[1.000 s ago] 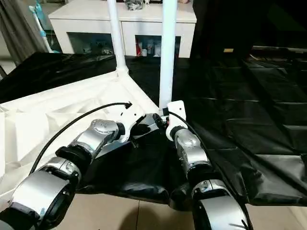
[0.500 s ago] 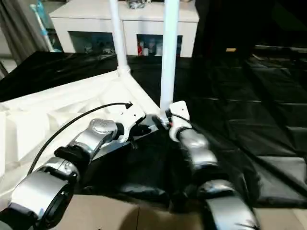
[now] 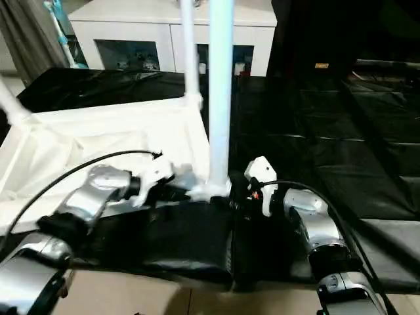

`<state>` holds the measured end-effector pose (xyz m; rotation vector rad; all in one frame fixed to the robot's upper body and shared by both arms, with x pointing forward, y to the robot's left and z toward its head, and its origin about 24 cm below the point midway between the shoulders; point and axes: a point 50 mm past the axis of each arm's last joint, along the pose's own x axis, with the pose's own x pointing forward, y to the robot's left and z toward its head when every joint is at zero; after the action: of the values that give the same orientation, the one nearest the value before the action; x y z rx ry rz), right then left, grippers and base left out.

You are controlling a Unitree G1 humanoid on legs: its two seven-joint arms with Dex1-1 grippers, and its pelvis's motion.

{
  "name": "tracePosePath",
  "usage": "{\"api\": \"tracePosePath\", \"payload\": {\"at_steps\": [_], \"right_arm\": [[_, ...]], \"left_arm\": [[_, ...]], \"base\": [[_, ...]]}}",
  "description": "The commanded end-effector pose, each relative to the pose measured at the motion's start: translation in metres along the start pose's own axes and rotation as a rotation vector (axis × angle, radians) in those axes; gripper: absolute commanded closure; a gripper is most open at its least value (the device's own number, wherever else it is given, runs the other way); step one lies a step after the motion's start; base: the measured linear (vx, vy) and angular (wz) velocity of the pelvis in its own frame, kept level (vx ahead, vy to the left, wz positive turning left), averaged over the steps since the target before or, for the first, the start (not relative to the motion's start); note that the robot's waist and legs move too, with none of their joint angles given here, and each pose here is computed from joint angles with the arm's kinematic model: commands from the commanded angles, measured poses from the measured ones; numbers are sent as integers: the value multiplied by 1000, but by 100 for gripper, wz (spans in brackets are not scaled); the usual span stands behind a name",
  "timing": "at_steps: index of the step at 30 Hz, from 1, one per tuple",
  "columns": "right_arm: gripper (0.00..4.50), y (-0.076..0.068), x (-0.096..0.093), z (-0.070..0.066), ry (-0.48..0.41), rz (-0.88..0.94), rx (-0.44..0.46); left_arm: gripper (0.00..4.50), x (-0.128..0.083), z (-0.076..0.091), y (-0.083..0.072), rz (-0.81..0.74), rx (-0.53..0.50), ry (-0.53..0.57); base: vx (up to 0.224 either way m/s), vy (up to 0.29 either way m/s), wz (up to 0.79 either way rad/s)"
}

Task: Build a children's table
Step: Rotate leg to tighten

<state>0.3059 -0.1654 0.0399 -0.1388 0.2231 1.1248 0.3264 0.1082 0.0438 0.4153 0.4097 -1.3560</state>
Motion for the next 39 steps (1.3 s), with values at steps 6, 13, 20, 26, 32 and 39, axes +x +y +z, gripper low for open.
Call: {"api": "tracePosePath", "payload": {"at_steps": [6, 13, 20, 26, 32, 39], "right_arm": [[56, 11, 5, 4, -17, 105, 5], [99, 12, 3, 0, 13, 121, 12], [150, 11, 2, 0, 20, 116, 20], [189, 11, 3, -3, 36, 120, 23], [214, 13, 3, -8, 54, 125, 27], [242, 15, 4, -12, 66, 125, 27]], "left_arm": [[450, 5, -8, -17, -130, -23, 10], [450, 4, -6, -16, -128, -15, 16], [450, 3, -6, -17, -128, -18, 22], [450, 1, -8, -17, -122, -21, 32], [450, 1, -9, -17, -118, -23, 37], [450, 0, -11, -18, -117, -25, 41]], "base": [[0, 0, 0], [0, 0, 0], [0, 0, 0], [0, 0, 0], [0, 0, 0], [0, 0, 0]]}}
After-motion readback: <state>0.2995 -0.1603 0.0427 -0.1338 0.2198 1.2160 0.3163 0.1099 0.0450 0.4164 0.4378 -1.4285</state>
